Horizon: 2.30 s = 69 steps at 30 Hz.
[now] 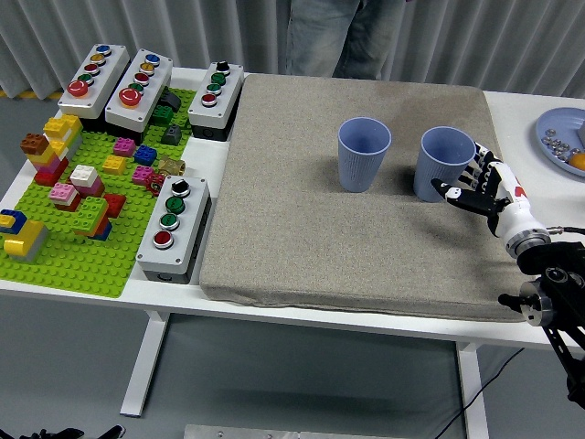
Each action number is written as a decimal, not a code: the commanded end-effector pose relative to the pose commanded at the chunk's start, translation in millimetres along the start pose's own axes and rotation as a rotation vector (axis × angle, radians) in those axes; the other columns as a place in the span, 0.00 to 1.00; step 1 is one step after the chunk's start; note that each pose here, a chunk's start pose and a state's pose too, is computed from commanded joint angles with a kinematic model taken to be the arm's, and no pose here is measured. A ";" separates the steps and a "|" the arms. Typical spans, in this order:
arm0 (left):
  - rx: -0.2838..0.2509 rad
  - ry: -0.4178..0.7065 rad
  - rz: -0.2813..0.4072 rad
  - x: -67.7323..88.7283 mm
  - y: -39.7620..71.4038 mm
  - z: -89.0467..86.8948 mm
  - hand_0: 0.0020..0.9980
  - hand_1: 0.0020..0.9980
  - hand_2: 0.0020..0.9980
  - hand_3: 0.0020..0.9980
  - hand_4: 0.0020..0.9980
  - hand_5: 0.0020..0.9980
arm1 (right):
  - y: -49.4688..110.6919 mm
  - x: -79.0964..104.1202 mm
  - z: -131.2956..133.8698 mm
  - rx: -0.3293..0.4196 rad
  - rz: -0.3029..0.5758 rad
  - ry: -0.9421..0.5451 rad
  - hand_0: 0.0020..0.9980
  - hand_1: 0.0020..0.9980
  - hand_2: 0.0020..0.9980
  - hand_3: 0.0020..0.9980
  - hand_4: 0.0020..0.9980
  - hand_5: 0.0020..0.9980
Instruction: Pick cup pour cup place
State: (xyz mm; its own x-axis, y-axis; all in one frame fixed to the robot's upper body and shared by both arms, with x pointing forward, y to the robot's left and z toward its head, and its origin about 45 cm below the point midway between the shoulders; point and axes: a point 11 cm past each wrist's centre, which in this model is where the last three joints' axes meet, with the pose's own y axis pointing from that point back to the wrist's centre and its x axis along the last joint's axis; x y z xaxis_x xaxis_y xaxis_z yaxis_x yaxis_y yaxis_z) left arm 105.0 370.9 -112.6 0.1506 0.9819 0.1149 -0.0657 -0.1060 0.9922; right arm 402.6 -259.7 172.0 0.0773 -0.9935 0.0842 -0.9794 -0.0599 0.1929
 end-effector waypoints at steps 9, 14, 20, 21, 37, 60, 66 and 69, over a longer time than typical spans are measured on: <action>-0.006 -0.002 0.000 0.4 0.6 3.6 0.77 0.75 0.80 0.65 0.50 1.00 | -1.9 -2.8 -0.3 -0.002 -0.005 -0.002 0.91 0.89 0.97 0.93 0.83 0.13; -0.006 -0.002 0.000 0.6 0.7 3.9 0.77 0.75 0.80 0.65 0.50 1.00 | -3.7 -3.0 -1.1 -0.001 -0.004 -0.004 0.91 0.89 0.97 0.93 0.83 0.13; -0.009 -0.004 0.001 0.8 0.9 5.3 0.77 0.75 0.81 0.65 0.50 1.00 | -6.1 -3.4 -3.2 0.002 -0.003 -0.005 0.92 0.89 0.96 0.93 0.83 0.13; -0.010 -0.005 0.001 0.8 1.0 5.9 0.77 0.75 0.81 0.65 0.50 1.00 | -6.7 -3.8 -3.2 0.001 -0.003 -0.005 0.91 0.89 0.96 0.93 0.83 0.13; -0.009 -0.011 0.000 0.5 1.0 6.0 0.77 0.75 0.81 0.65 0.50 1.00 | -10.8 -5.9 -4.2 0.000 -0.002 -0.012 0.91 0.89 0.96 0.92 0.83 0.14; -0.012 -0.014 0.000 0.5 1.1 7.4 0.77 0.75 0.81 0.65 0.50 1.00 | -14.6 -9.0 -4.1 -0.006 -0.003 -0.010 0.91 0.89 0.96 0.92 0.82 0.14; -0.013 -0.013 0.000 0.7 1.3 8.3 0.77 0.75 0.81 0.65 0.50 1.00 | -15.7 -9.3 -4.3 -0.007 -0.002 -0.010 0.92 0.89 0.96 0.92 0.82 0.13; -0.013 -0.013 0.000 0.6 1.3 8.4 0.77 0.75 0.81 0.65 0.50 1.00 | -16.2 -9.7 -4.1 -0.007 -0.002 -0.008 0.91 0.89 0.96 0.92 0.82 0.13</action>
State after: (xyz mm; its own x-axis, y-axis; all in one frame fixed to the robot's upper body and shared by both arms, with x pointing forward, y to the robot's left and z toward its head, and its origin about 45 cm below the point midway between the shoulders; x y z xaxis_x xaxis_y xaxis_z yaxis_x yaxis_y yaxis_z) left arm 113.3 370.0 -110.8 0.1639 0.9797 0.1158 -0.0790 -0.1040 0.9914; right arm 418.5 -248.7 172.1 0.0773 -0.9941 0.0756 -0.9778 -0.0608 0.2004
